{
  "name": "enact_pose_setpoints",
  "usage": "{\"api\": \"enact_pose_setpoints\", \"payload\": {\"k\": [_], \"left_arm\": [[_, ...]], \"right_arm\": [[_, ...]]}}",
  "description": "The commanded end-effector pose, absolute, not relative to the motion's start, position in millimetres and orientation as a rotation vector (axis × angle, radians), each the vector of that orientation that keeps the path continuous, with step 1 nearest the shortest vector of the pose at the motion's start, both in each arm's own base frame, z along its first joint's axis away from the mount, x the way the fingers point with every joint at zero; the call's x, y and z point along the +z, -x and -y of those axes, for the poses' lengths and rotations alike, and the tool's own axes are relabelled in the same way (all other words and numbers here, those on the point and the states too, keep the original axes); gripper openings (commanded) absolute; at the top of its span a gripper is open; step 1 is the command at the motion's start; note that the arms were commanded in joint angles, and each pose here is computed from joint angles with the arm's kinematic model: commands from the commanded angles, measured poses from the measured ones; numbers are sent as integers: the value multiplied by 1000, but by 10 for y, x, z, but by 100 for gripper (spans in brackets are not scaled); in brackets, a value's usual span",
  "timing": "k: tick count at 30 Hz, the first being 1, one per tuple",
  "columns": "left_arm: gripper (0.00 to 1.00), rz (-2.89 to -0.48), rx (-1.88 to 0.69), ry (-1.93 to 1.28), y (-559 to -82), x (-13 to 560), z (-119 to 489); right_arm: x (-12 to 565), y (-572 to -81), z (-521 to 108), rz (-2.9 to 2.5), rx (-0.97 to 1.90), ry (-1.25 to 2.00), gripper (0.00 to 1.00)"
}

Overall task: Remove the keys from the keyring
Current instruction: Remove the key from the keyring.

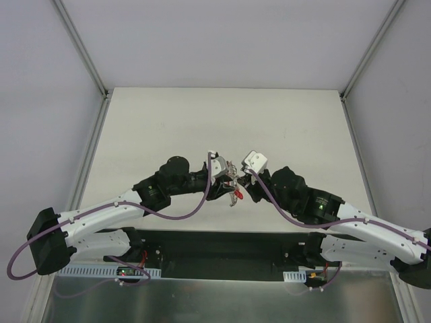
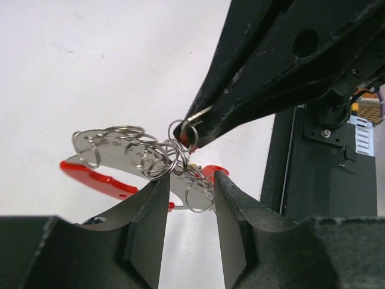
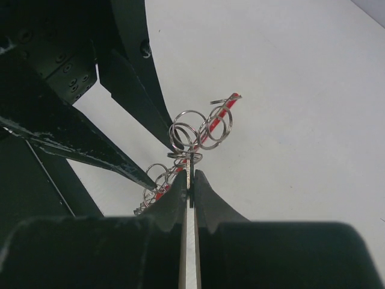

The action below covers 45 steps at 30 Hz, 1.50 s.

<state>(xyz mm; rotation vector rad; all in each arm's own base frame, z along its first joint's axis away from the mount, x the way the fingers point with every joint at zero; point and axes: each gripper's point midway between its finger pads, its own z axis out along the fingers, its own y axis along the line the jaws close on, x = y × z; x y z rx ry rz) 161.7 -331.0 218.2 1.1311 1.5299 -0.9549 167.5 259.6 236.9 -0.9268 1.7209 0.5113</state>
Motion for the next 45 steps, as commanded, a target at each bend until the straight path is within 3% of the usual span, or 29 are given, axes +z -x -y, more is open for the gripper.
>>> {"api": "enact_pose_setpoints", "payload": {"k": [1, 17, 35, 36, 40, 45], "left_arm": [[35, -1420, -917, -1094, -1723, 2470, 3377], [31, -1279, -907, -1155, -1634, 2496, 3352], [24, -1348, -875, -1183, -1699, 2322, 3373], [22, -1349, -876, -1185, -1694, 2326, 3375], [0, -1339, -874, -1188, -1688, 2343, 3372], [0, -1321, -883, -1184, -1663, 2403, 3359]], "right_arm": [[2704, -1652, -2672, -1643, 597, 868, 1], [2717, -1621, -2696, -1641, 623, 869, 1], [2752, -1587, -2670, -1634, 652, 852, 1], [2749, -1583, -2669, -1634, 653, 853, 1], [2769, -1581, -2663, -1629, 654, 852, 1], [2654, -1647, -2590, -1646, 585, 850, 1]]}}
